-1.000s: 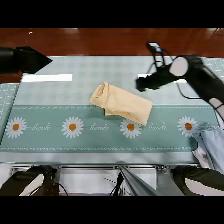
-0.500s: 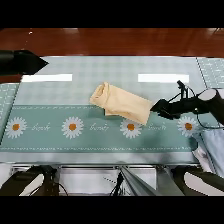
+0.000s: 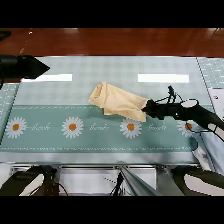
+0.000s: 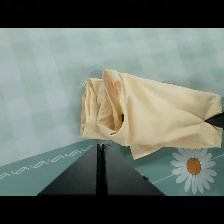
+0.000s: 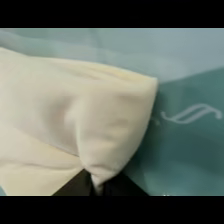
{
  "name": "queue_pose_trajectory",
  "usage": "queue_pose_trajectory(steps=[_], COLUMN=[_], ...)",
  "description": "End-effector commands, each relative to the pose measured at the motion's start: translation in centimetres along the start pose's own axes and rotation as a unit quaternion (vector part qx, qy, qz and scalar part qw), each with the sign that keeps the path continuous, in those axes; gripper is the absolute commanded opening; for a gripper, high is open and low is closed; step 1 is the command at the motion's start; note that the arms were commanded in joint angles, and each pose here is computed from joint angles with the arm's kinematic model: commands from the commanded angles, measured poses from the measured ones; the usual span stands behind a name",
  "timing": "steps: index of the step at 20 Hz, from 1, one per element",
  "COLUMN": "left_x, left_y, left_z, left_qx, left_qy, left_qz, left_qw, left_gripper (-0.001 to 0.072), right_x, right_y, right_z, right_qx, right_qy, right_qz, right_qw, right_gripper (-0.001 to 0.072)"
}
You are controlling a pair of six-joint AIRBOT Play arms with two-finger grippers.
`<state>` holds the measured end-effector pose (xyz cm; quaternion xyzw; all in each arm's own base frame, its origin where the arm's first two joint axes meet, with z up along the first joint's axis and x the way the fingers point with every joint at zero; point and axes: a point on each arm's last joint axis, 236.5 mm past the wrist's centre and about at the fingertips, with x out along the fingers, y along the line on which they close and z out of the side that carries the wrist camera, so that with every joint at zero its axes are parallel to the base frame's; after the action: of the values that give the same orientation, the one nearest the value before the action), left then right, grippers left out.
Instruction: Fold the shirts.
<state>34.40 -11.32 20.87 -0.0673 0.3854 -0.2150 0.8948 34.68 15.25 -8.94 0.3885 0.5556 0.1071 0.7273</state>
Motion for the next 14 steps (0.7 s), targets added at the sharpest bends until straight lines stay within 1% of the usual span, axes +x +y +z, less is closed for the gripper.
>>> queue_pose_trajectory(steps=[1, 2, 4, 7, 10, 14], left_x=[0.7, 1.1, 2.3, 4.7, 7.5, 11.0], left_y=[0.3, 0.5, 1.1, 2.5, 3.9, 4.4], left_z=[-0.6, -1.1, -1.9, -2.4, -3.0, -4.7], left_qx=[-0.005, -0.008, -0.017, -0.034, -0.037, -0.016], left_qy=[0.008, 0.016, 0.027, 0.023, 0.03, 0.071], left_qz=[0.0, 0.0, 0.002, 0.011, 0.018, 0.009], left_qw=[1.0, 1.0, 0.999, 0.999, 0.999, 0.997], left_gripper=[0.002, 0.002, 0.0021, 0.0021, 0.0021, 0.0021], right_x=[-2.4, -4.7, -10.5, -21.3, -30.0, -37.3], right_y=[3.7, 5.4, 8.1, 9.7, 6.9, -1.4], right_z=[1.4, 2.1, 4.2, 7.3, 7.6, 4.1], right_qx=[-0.072, -0.102, -0.135, -0.141, -0.091, 0.014], right_qy=[0.008, 0.008, -0.02, -0.111, -0.179, -0.187], right_qz=[0.042, 0.054, 0.057, 0.014, -0.056, -0.188], right_qw=[0.997, 0.993, 0.989, 0.984, 0.978, 0.964], right_gripper=[0.0018, 0.0019, 0.0019, 0.0019, 0.0018, 0.0017])
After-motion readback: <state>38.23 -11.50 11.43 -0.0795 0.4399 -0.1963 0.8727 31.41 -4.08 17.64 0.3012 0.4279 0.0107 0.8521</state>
